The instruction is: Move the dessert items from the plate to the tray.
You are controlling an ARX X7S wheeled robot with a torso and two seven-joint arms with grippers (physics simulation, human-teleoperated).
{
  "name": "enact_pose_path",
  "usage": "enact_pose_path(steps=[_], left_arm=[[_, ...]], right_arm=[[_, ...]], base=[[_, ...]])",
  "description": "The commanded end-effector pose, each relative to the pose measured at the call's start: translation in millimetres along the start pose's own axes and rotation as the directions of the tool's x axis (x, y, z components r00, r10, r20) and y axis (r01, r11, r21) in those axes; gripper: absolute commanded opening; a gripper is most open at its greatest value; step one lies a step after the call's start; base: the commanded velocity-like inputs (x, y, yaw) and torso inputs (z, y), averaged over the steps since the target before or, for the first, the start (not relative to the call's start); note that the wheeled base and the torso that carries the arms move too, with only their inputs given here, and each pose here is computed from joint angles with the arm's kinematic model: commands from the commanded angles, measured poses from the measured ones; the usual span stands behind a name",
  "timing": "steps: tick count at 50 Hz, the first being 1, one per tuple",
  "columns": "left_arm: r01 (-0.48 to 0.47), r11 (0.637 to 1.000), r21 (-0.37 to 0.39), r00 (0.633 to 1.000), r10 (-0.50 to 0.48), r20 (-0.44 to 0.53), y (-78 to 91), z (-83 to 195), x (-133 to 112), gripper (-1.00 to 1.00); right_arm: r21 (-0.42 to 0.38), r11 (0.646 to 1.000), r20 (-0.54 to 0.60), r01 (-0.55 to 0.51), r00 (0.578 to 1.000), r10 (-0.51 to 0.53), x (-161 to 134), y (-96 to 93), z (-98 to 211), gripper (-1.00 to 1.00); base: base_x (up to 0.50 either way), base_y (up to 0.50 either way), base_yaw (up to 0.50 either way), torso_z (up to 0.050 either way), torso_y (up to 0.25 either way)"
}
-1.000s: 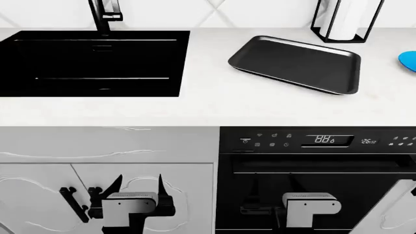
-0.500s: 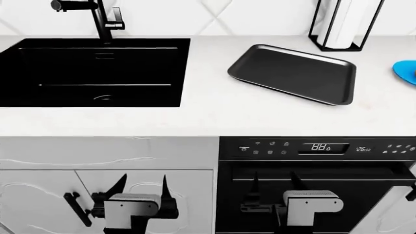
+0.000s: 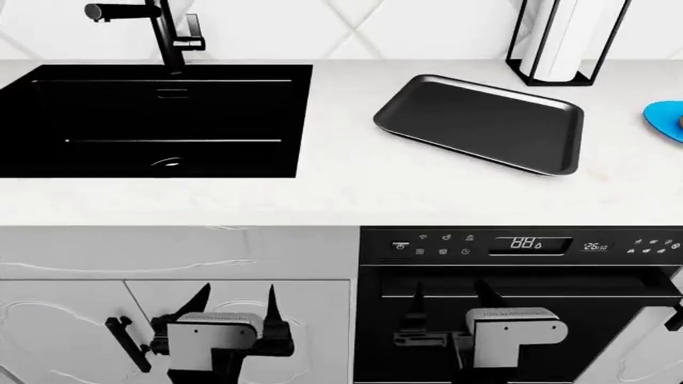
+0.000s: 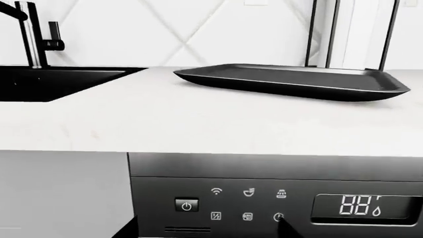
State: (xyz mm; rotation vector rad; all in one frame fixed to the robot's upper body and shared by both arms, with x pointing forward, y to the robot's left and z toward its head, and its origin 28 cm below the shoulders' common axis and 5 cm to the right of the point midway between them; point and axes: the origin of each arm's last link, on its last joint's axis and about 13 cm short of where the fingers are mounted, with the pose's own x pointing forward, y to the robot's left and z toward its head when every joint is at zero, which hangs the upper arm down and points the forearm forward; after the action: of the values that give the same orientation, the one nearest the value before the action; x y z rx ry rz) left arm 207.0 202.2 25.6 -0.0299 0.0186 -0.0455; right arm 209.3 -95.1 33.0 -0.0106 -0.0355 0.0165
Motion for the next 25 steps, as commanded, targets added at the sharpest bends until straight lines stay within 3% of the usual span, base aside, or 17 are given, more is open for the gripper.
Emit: enact_pose_path(steps=[1, 11, 25], left_arm=[[0.059, 0.997, -0.042, 0.996, -0.061, -0.058, -0.9, 43.6, -0.1, 1.00], [0.160, 0.986, 0.045, 0.987, -0.159, -0.022, 5.2, 136.4, -7.8, 1.00], [0.137, 0.986, 0.093, 0.988, -0.143, 0.062, 13.3, 197.3, -23.1, 1.00]], right_arm=[[0.039, 0.998, 0.041, -0.046, 0.998, 0.044, -4.3, -6.6, 49.2, 1.00], [-0.044, 0.997, 0.119, -0.062, 0.991, 0.067, -13.7, -27.9, 120.4, 1.00], [-0.202, 0.977, 0.222, -0.064, 0.969, 0.109, -11.7, -40.2, 192.4, 1.00]], base=[[0.00, 0.00, 0.00, 0.000, 0.000], [0.00, 0.00, 0.00, 0.000, 0.000], [0.00, 0.00, 0.00, 0.000, 0.000]])
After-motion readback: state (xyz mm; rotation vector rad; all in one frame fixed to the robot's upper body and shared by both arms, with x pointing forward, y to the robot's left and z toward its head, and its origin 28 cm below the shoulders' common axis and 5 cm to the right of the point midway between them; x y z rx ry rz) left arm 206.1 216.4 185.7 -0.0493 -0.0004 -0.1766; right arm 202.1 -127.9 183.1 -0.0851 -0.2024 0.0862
